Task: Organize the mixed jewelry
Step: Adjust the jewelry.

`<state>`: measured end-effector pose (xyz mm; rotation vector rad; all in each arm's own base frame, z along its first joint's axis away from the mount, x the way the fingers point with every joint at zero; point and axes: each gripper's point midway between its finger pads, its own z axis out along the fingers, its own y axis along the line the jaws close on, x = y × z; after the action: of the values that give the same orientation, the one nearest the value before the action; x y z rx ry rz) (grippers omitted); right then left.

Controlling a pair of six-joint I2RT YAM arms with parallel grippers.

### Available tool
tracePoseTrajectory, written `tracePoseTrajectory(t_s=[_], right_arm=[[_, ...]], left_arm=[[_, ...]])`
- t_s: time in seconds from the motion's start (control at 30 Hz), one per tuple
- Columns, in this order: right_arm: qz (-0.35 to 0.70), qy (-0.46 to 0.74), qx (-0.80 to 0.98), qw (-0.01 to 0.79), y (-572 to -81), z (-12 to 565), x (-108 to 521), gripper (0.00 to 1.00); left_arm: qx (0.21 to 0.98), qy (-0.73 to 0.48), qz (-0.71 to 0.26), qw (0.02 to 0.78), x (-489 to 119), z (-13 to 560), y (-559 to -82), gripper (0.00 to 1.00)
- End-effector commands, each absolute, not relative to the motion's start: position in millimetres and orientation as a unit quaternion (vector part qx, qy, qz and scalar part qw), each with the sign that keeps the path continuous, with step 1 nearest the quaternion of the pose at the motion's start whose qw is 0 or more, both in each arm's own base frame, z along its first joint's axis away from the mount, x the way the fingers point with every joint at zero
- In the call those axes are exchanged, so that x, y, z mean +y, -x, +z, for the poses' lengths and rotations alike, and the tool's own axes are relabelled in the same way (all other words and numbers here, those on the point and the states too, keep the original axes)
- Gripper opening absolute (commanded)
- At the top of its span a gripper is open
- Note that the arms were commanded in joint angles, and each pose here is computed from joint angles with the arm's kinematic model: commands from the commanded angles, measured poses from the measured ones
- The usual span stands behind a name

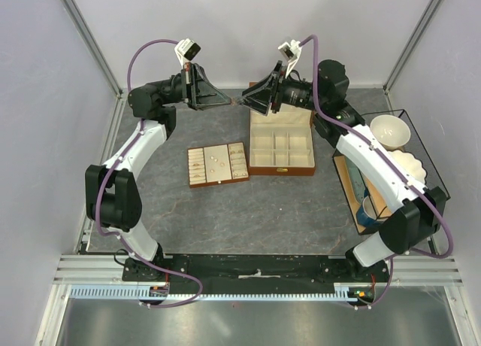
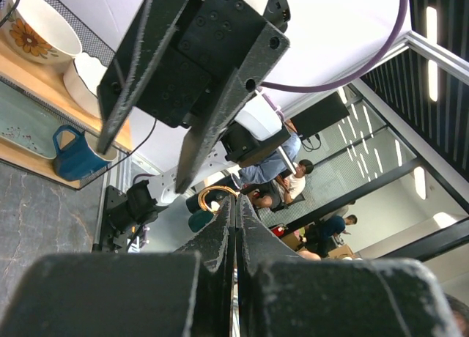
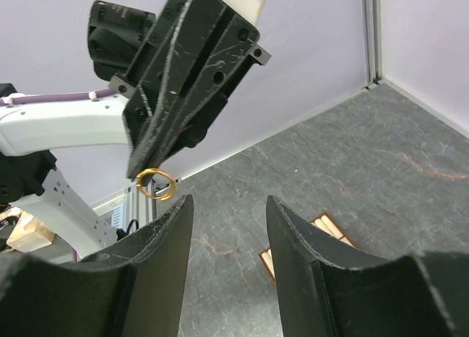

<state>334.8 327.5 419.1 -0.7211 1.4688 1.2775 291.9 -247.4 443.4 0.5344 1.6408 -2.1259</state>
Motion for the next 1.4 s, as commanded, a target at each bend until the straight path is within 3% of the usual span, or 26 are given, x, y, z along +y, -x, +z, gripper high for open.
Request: tracePoseTrajectory(t_s=[0.0, 0.87, 1.37], right_arm=[[0.53, 0.316, 0.58, 0.532, -316, 445, 320, 0.53], [0.554, 0.313, 0.572, 0.518, -313, 447, 335, 0.52], [0.573, 0.309, 0.562, 0.511, -305, 451, 336, 0.25]], left_arm=[[0.516, -0.313, -0.736, 0.307, -240, 460, -254, 0.01], [0.51, -0.317, -0.738, 0.307, -248, 461, -252, 0.01], [0.51, -0.315, -0.739, 0.306, -250, 457, -254, 0.02]])
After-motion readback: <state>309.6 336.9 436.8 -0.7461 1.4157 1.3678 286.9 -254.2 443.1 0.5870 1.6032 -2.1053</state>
